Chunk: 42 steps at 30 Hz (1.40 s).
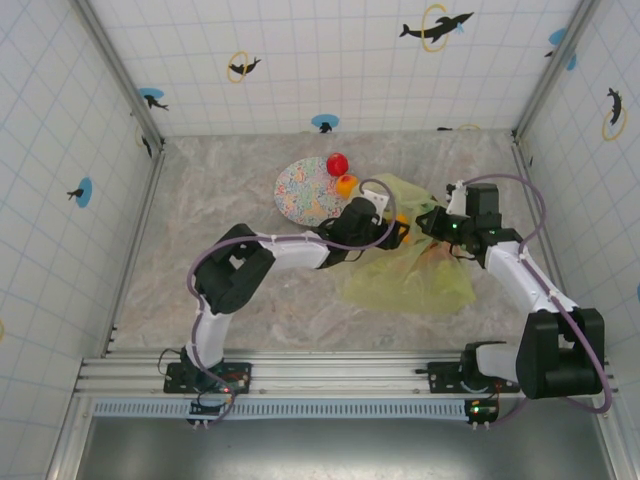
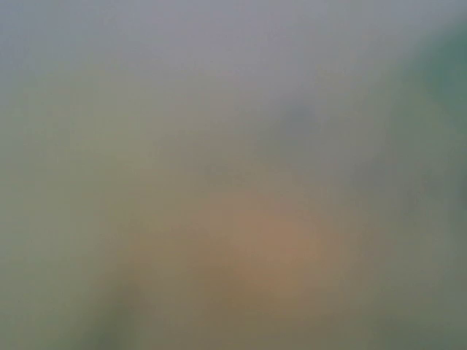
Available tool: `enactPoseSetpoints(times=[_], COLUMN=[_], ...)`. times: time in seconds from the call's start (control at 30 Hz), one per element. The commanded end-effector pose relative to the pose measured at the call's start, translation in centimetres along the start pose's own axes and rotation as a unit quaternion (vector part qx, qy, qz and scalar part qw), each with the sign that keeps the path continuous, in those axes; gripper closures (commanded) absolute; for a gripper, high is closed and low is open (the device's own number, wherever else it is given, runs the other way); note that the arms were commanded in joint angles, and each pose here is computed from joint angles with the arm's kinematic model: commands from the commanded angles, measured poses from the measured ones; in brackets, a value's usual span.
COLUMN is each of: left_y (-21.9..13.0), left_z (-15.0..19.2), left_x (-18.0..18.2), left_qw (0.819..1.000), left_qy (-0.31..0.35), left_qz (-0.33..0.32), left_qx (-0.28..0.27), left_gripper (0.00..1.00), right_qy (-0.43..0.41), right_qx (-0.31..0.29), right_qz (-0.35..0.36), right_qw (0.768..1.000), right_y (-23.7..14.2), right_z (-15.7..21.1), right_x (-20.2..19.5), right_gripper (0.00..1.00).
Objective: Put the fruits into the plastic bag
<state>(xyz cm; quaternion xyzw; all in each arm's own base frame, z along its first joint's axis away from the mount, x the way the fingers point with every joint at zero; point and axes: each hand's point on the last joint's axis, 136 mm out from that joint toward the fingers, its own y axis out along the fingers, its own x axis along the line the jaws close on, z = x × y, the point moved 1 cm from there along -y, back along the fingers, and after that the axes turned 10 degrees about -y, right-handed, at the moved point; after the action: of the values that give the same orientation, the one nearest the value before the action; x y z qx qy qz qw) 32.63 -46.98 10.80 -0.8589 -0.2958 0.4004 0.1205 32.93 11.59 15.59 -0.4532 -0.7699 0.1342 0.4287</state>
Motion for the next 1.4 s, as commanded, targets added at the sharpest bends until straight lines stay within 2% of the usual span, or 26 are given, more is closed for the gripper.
enactPoseSetpoints(times=[0.0, 0.2, 0.3, 0.47, 0.77, 1.1, 1.37], left_y=[0.3, -1.2, -1.9, -3.7, -8.8, -12.9, -16.2], left_z=[-0.8, -1.4, -1.5, -1.3, 1.0, 3.2, 2.3], left_x=[-0.9, -1.2, -1.4, -1.7, -1.8, -0.7, -0.1], left_qw=[1.0, 0.999, 0.999, 0.999, 0.997, 0.995, 0.994], left_qy=[0.003, 0.031, 0.039, 0.048, 0.064, 0.069, 0.089], left_qz=[0.008, 0.006, 0.008, 0.012, 0.048, 0.064, 0.061], left_qx=[-0.012, -0.021, -0.022, -0.02, 0.018, 0.046, 0.032], left_gripper=[0.27, 0.16, 0.14, 0.14, 0.16, 0.18, 0.18], right_qy=[-0.017, -0.015, -0.015, -0.017, -0.008, -0.004, -0.005], right_qx=[-0.01, -0.013, -0.011, -0.011, -0.017, -0.02, -0.021], right_qz=[0.004, 0.009, 0.011, 0.021, 0.032, 0.029, 0.034], right_qw=[1.0, 1.0, 1.0, 1.0, 0.999, 0.999, 0.999], right_y=[-0.3, -0.6, -0.7, -1.0, -1.6, -1.6, -1.8], right_z=[-1.0, -1.1, -1.0, -1.0, -1.1, -1.1, -1.1], right_x=[0.3, -0.1, -0.2, -0.7, -1.9, -1.9, -2.1], right_gripper=[1.0, 1.0, 1.0, 1.0, 1.0, 1.0, 1.0])
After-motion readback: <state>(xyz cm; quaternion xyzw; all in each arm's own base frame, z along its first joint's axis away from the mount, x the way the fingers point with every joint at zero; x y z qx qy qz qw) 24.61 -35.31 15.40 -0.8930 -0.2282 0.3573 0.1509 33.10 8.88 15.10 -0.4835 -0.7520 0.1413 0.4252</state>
